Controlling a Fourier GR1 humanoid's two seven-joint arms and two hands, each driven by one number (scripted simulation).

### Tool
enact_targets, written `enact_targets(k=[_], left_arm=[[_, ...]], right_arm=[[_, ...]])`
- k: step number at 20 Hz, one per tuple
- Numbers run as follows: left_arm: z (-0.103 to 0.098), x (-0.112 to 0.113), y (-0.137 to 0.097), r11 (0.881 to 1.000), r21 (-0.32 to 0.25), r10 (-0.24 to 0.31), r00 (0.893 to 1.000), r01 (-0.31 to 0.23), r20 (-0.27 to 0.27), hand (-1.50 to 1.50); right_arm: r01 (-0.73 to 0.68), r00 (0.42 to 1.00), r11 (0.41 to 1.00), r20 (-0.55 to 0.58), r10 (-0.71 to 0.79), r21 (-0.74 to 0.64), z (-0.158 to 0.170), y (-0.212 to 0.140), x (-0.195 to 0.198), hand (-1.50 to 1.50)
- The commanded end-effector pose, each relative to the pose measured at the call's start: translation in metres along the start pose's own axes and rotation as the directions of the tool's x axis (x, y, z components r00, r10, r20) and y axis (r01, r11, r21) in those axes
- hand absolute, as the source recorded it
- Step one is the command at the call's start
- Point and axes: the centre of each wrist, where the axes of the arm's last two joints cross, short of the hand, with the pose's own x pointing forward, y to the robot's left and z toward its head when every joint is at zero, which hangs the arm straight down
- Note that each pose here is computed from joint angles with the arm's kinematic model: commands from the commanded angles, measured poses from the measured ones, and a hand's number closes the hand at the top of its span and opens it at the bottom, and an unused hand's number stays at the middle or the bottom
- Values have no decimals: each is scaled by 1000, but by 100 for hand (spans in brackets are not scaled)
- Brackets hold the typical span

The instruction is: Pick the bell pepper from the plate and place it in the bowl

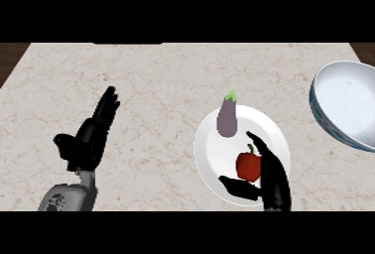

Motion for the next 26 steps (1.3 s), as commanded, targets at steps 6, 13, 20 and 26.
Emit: enact_targets(k=[6, 13, 20, 26], left_arm=[[1, 2, -20, 1000, -10, -8, 1000, 8, 7, 0], [-13, -9, 6, 1000, -4, 7, 1000, -7, -2, 0], [6, -9, -7, 1000, 8, -16, 1000, 16, 1, 0], [7, -5, -7, 1000, 4, 9, 1000, -9, -6, 0]], right_arm=[[-161, 979, 983, 141, 147, 93, 1, 9, -13, 150], [-65, 978, 989, 205, 36, 134, 5, -2, -20, 150], [-18, 861, 952, 489, -141, 305, 31, -65, 18, 150], [33, 722, 988, 680, -129, 152, 60, -121, 43, 150]])
